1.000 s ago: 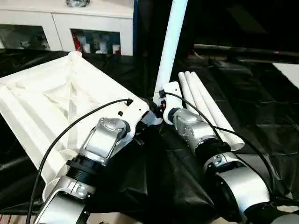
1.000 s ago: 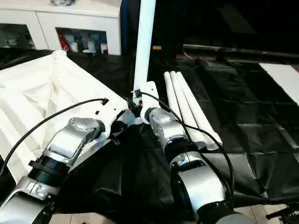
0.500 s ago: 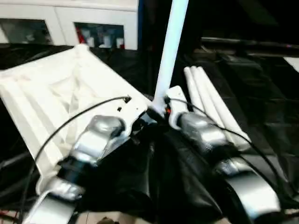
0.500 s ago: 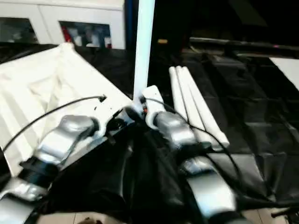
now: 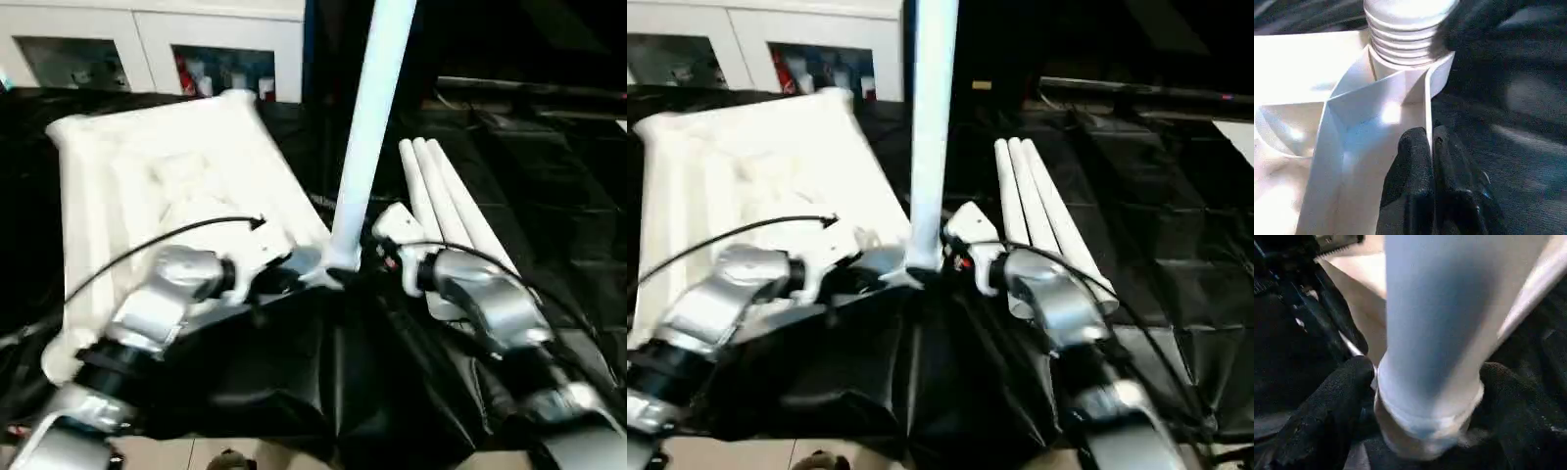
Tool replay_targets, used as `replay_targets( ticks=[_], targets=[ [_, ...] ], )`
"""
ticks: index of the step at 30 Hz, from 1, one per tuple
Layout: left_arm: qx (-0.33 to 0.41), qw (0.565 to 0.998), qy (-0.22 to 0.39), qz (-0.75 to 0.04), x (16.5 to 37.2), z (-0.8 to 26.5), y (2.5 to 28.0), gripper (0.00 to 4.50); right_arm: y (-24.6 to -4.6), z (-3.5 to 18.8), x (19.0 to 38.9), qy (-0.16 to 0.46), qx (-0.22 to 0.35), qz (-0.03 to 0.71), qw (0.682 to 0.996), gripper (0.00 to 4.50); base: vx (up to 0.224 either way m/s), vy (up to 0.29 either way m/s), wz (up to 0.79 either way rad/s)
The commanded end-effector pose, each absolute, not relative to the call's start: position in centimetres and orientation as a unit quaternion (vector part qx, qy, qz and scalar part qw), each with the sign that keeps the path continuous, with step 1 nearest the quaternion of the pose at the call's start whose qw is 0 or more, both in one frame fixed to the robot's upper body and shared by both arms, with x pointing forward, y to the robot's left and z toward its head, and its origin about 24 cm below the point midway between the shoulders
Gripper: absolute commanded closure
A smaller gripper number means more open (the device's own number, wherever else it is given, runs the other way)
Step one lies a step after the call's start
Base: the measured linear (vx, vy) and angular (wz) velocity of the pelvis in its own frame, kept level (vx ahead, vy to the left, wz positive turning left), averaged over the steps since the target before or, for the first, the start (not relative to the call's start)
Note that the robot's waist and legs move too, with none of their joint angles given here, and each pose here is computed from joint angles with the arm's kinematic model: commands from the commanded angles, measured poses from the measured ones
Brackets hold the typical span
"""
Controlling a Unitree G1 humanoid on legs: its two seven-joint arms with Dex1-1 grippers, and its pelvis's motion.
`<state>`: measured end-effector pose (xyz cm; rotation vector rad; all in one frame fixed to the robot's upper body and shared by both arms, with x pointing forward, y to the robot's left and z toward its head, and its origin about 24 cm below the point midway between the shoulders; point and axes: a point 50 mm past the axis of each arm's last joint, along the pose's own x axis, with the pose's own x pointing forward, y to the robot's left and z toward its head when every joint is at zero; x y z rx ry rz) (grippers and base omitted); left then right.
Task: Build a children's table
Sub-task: Insert table leg to table base, then rotate leg to tighten
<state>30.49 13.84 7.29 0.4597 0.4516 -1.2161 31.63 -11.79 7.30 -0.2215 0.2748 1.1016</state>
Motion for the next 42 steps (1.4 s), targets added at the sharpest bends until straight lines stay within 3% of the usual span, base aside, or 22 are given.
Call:
replay_targets(
  ticks=[1,10,21,27,32,36,42],
  targets=[
    [0.214,0.754,0.17,-0.598,30.1,8.4,12.9,4.5,-11.6,7.7,31.4,0.124,-0.106,0.531,0.831,0.62,0.0,0.0,0.0],
    [0.224,0.75,0.18,-0.596,30.3,7.9,13.5,4.5,-11.2,7.5,31.0,0.128,-0.1,0.54,0.826,0.62,0.0,0.0,0.0],
    [0.225,0.752,0.178,-0.593,30.3,7.7,13.6,4.5,-11.0,6.8,30.7,0.146,-0.1,0.545,0.82,1.67,0.0,0.0,0.0],
    [0.221,0.755,0.181,-0.59,30.2,7.5,13.8,4.5,-10.9,6.6,30.7,0.15,-0.093,0.542,0.822,1.88,0.0,0.0,0.0],
    [0.211,0.784,0.188,-0.553,31.0,7.3,13.8,4.5,-10.4,6.0,31.3,0.154,-0.069,0.503,0.848,1.91,0.0,0.0,0.0],
    [0.183,0.851,0.184,-0.457,33.2,7.9,12.6,4.5,-8.4,4.5,32.7,0.173,-0.009,0.412,0.895,1.91,0.0,0.0,0.0],
    [0.152,0.891,0.189,-0.384,34.3,8.5,9.5,4.5,-4.3,3.6,34.0,0.218,0.056,0.335,0.915,1.98,0.0,0.0,0.0]
  ],
)
